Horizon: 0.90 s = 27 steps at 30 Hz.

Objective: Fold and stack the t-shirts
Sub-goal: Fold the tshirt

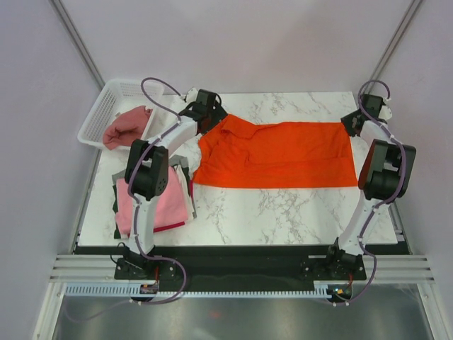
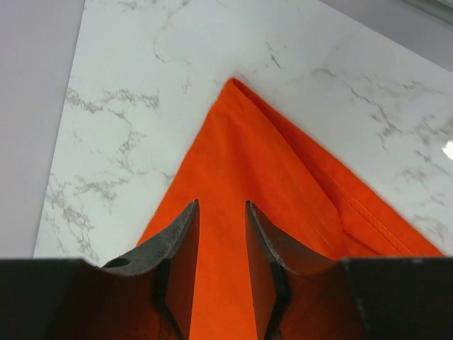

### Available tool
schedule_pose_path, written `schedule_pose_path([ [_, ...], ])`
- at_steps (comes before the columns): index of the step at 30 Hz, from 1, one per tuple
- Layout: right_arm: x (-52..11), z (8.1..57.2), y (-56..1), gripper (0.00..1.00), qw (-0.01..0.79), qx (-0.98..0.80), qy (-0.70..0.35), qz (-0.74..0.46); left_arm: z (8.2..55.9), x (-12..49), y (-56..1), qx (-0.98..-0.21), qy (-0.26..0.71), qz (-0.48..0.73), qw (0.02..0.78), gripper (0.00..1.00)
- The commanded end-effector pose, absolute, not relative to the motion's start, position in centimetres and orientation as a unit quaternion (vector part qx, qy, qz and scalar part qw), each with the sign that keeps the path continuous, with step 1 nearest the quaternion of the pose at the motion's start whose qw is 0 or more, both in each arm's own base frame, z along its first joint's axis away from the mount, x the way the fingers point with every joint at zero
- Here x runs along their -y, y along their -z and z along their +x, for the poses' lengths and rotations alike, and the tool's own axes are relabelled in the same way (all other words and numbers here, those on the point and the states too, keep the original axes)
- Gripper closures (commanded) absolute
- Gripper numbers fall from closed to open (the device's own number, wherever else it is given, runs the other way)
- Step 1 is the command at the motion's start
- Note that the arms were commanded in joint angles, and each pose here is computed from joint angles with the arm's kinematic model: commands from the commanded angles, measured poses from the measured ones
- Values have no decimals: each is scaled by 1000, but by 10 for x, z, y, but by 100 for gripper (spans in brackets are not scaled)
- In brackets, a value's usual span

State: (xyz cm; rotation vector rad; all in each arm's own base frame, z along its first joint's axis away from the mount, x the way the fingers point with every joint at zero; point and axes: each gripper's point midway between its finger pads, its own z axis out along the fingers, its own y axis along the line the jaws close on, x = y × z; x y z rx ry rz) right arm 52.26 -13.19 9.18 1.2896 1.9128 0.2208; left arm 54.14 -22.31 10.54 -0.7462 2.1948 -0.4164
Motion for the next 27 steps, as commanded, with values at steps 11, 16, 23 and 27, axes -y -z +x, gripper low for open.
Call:
schedule_pose_path([
  [11,174,595,-67,48,415,-778,7,471,585,250,-121,-846,217,-269,407,18],
  [16,178,595,-39,48,397,-791,26,464,583,254,-119,-847,225,-269,400,19],
  [23,177,597,-15,52,382,-802,29,457,583,258,-104,-860,219,-248,388,24],
  [27,172,599,-11,68,380,-806,24,453,583,260,-92,-866,215,-249,376,25],
])
